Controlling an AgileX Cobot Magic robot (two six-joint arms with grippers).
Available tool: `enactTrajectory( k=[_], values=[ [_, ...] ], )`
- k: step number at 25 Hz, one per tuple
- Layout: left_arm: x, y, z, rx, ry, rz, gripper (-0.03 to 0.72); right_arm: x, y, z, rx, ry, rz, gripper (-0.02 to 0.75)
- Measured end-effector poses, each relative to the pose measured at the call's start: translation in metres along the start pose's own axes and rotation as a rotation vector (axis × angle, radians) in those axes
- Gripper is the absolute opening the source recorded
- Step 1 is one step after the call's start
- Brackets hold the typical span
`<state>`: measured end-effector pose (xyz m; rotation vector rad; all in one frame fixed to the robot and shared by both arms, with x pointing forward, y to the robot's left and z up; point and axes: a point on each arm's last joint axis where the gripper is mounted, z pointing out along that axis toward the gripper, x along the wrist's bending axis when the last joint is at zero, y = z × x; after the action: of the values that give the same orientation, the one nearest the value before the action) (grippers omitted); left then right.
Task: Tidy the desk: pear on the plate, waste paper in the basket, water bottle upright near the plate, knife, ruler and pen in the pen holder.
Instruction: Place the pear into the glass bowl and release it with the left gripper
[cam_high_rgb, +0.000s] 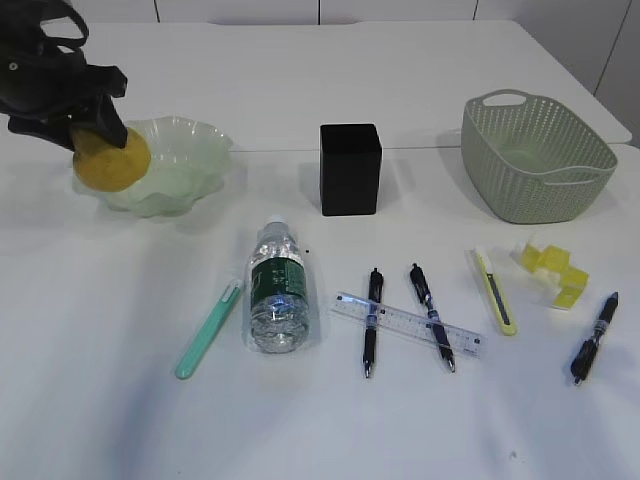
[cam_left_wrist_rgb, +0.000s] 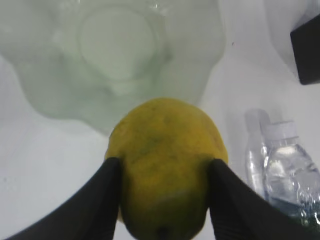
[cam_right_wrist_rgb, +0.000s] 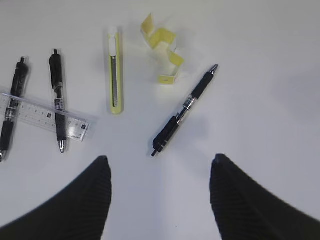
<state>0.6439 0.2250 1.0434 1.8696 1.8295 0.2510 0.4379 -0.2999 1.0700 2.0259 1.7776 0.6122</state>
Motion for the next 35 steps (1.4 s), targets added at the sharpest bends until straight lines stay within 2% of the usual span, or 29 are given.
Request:
enactTrajectory(
  k=[6,15,27,35],
  values=[
    [-0.001,0.032,0.029,-0.031,-0.004,0.008,0.35,0.0,-0.002,0.0,0.022,-0.002,0.0,0.46],
    [0.006,0.056,0.088,-0.032,-0.002,0.005,0.35,0.0,-0.002,0.0,0.027,-0.001,0.002,0.461],
    [0.045,0.053,0.129,-0.005,0.037,-0.058,0.35,0.0,-0.003,0.0,0.029,0.001,0.004,0.46],
    [0.046,0.054,0.133,-0.03,0.029,-0.068,0.358,0.0,-0.003,0.0,0.029,0.001,0.004,0.46]
  ],
)
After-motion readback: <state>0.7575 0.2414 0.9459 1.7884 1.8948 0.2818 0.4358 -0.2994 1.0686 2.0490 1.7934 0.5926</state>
